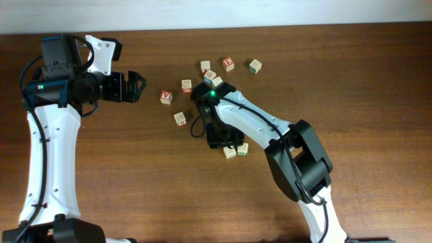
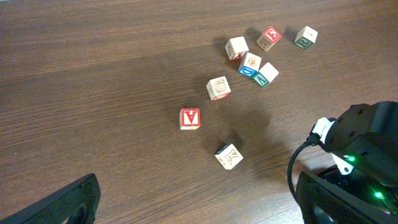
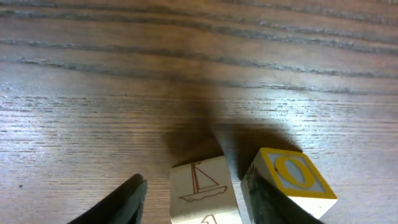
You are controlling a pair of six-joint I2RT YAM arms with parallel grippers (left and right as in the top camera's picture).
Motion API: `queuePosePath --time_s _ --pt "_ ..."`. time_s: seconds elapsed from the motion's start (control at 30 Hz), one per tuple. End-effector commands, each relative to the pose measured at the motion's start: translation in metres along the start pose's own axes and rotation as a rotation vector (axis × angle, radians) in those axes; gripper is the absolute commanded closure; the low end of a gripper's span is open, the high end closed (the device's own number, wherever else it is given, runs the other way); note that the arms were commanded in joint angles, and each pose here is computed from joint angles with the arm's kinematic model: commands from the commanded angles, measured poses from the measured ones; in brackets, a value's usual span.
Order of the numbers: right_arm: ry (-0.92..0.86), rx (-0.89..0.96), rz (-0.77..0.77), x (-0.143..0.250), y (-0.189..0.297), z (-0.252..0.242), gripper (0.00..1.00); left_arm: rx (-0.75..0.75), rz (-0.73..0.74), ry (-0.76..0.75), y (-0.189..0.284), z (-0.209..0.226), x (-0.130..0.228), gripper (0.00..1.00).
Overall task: Rotate 3 blocks
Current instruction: 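Grasp a third block with the right gripper and place it beside the others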
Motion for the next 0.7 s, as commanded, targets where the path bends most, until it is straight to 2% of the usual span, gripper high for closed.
queuePosePath --time_s 0.0,0.07,0.1,0.17,0.2,0.27,0.33,0.47,0.67 --pt "0.007 -0.001 -0.031 -0.004 0.011 0.002 0.44 0.003 -0.019 -0.019 0.004 -0.001 -0.007 0.01" --pt "0.065 -0.049 -0.119 -0.024 0.039 0.012 0.44 0.003 -0.019 -0.019 0.004 -0.001 -0.007 0.01" --pt "0.089 -0.064 -0.207 -0.043 0.063 0.014 0.39 0.003 -0.019 -0.019 0.004 -0.001 -0.007 0.01" --pt "0.154 -0.077 -0.355 -0.075 0.092 0.013 0.36 0.003 -0.019 -0.019 0.004 -0.001 -0.007 0.01" --pt "0.205 -0.089 -0.407 -0.087 0.1 0.015 0.36 0.003 -0.019 -0.019 0.004 -0.001 -0.007 0.01" --pt "0.383 -0.094 -0.605 -0.133 0.119 0.015 0.33 0.003 -0.019 -0.019 0.004 -0.001 -0.007 0.01" --pt "0.512 -0.055 -0.713 -0.163 0.12 0.014 0.31 0.003 -0.019 -0.019 0.004 -0.001 -0.007 0.01" --pt "0.497 -0.039 -0.742 -0.201 0.089 -0.003 0.3 0.003 -0.019 -0.019 0.004 -0.001 -0.007 0.01" --pt "0.525 -0.05 -0.697 -0.211 0.047 0.0 0.28 0.003 -0.019 -0.019 0.004 -0.001 -0.007 0.01"
Point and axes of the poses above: each gripper's point midway between its finger pads, its own y axis back along the fingers, its own z axis along the line the jaws close on, x = y × z, the point moved 2 cm from there along y, back along the fingers, and after that the axes turned 1 degree about y, right-handed, at the moved point
